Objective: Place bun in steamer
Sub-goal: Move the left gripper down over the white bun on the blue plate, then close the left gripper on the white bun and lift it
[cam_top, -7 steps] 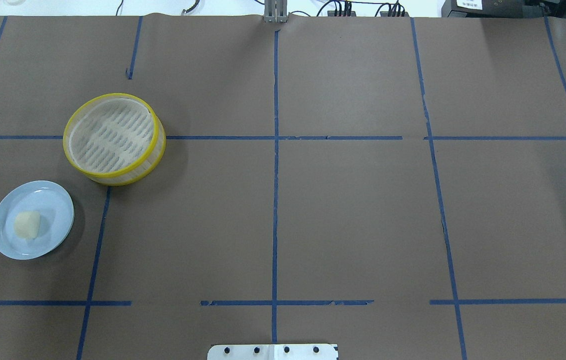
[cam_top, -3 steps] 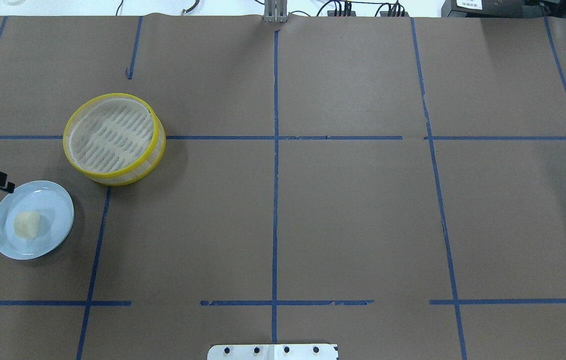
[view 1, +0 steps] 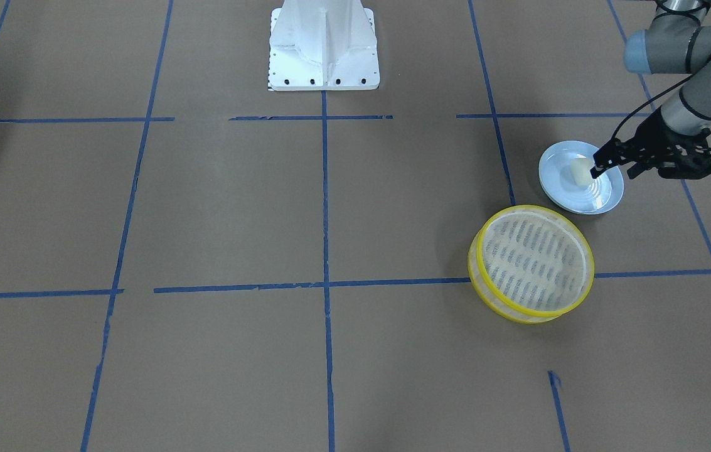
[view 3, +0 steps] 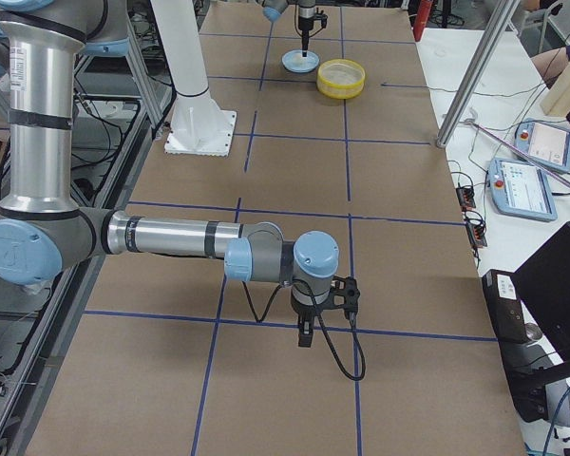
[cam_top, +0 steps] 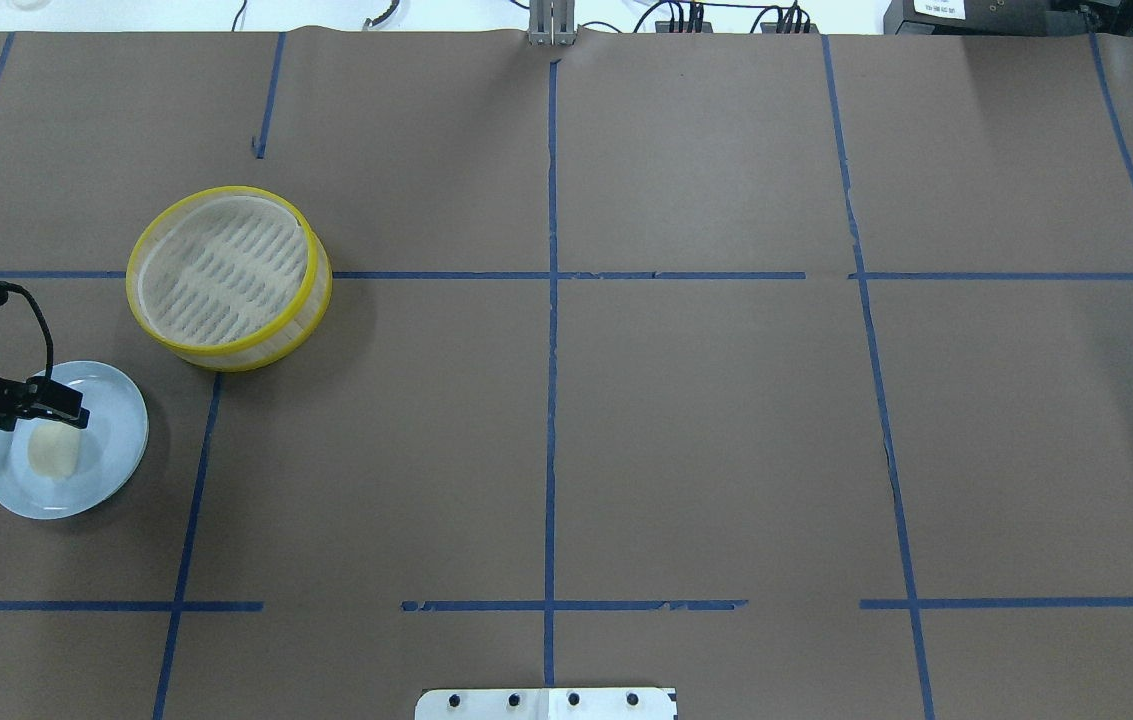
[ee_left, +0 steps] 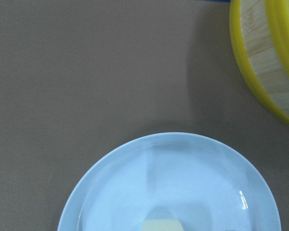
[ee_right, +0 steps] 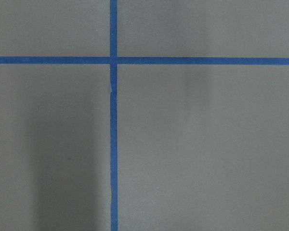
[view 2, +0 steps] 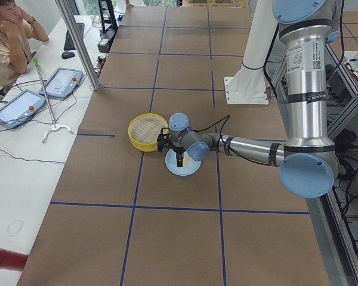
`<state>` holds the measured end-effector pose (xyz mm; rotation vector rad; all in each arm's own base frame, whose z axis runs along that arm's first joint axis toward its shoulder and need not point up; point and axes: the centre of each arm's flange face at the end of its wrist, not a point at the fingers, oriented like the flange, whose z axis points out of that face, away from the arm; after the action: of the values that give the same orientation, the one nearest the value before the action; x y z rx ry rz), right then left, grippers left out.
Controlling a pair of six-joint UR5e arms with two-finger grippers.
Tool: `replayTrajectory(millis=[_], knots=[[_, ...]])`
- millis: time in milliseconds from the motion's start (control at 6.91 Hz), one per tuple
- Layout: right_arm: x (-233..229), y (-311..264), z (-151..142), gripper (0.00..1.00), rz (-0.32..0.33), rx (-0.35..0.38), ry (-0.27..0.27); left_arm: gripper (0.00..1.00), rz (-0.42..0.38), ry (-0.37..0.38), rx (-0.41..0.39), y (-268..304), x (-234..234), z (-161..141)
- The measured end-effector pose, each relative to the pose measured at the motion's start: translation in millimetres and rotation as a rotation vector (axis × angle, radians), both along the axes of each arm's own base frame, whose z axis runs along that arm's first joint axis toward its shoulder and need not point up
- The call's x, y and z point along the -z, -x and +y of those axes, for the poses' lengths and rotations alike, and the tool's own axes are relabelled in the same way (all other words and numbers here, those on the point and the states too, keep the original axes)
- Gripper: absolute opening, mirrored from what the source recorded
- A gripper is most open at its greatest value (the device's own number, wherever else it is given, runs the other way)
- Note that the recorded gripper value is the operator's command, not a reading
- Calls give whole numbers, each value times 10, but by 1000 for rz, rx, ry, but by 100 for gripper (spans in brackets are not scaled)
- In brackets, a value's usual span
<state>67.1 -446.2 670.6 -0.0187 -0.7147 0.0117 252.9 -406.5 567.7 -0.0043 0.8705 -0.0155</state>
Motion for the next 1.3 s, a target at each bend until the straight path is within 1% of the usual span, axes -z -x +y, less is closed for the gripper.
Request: replayTrajectory(millis=[579,724,868,1013,1158,1303], knots=[[-2,0,2,100,0,0,0,84,-21,28,-30,-305,-78,102],[-2,0,2,100,0,0,0,75,-23,32,-32,-319,-86,112],[-2,0,2,100,0,0,0,60,-24,35,-32,-318,-89,119],[-2,0,2,100,0,0,0,41,-25,36,-31,-308,-90,126],[-2,0,2,100,0,0,0,34,-25,37,-30,-293,-89,132],[-2,0,2,100,0,0,0,30,-24,36,-29,-284,-80,136]])
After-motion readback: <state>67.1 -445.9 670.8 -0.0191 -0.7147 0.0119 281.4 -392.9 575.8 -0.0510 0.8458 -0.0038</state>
